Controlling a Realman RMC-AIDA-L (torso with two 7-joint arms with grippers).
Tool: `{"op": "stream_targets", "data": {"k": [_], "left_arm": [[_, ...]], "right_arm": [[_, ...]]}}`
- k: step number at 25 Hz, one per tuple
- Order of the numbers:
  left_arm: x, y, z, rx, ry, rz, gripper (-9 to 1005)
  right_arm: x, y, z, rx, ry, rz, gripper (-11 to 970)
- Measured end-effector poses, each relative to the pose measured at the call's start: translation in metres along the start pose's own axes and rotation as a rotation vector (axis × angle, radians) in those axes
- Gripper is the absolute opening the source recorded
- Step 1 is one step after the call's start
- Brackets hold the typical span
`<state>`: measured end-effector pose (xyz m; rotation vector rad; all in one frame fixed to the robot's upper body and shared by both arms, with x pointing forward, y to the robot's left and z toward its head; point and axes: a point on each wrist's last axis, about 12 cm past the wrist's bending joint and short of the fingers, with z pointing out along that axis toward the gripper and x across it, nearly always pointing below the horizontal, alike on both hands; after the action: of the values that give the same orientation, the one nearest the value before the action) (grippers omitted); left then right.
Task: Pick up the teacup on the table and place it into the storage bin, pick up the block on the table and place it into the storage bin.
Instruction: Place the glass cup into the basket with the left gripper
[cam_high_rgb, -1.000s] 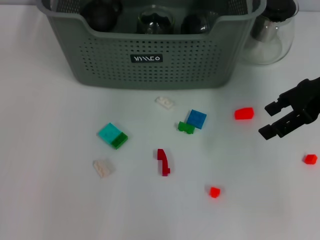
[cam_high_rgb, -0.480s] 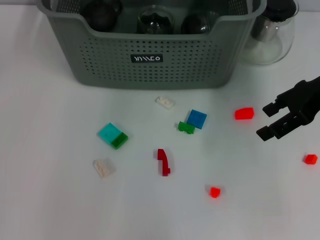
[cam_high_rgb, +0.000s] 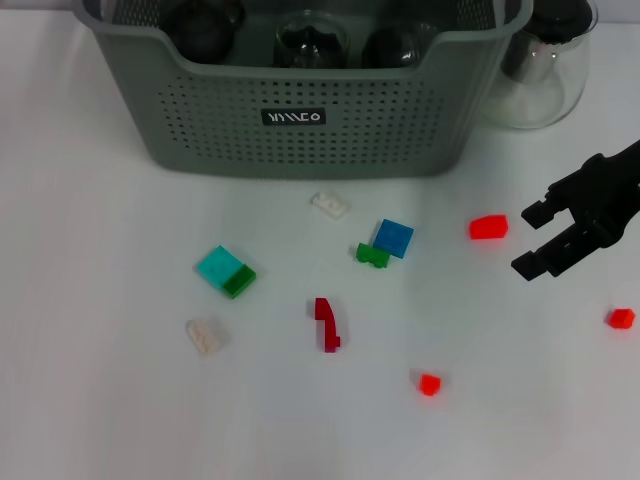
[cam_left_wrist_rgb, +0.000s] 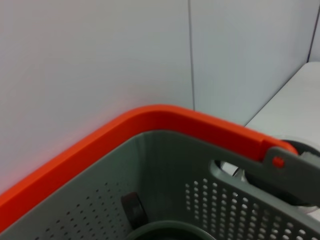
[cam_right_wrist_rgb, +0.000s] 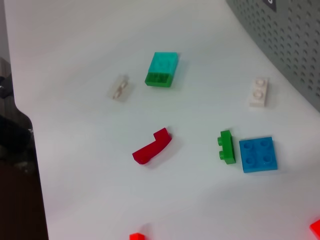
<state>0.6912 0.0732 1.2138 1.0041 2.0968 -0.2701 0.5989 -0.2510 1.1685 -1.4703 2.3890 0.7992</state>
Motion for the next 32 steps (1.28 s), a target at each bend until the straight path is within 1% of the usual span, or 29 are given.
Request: {"op": "stream_targets", "data": {"k": [4, 10, 14, 20, 32], "left_arm": [[0.006, -0.002, 0.005, -0.009, 0.009, 0.005, 39], [0.009, -0.012, 0.012, -0.005, 0.020, 0.041, 39], [0.011, -0.016, 0.015, -0.009, 0.023, 0.057, 39], [0.013, -0.019, 0.017, -0.018, 0.035, 0.076, 39], [0.016, -0.020, 0.018, -0.011, 0.048, 0.075, 46]], "right_arm": [[0.000, 0.000, 0.002, -0.001, 0.003, 0.001, 897], [0.000, 0.000, 0.005, -0.004, 0.000, 0.004, 897], [0.000, 0.000, 0.006, -0.003, -0.001, 0.007, 897], [0.000, 0.000, 0.007, -0.002, 0.000, 0.007, 896], [-0.001, 0.000, 0.008, -0.001, -0.001, 0.005, 896]]}}
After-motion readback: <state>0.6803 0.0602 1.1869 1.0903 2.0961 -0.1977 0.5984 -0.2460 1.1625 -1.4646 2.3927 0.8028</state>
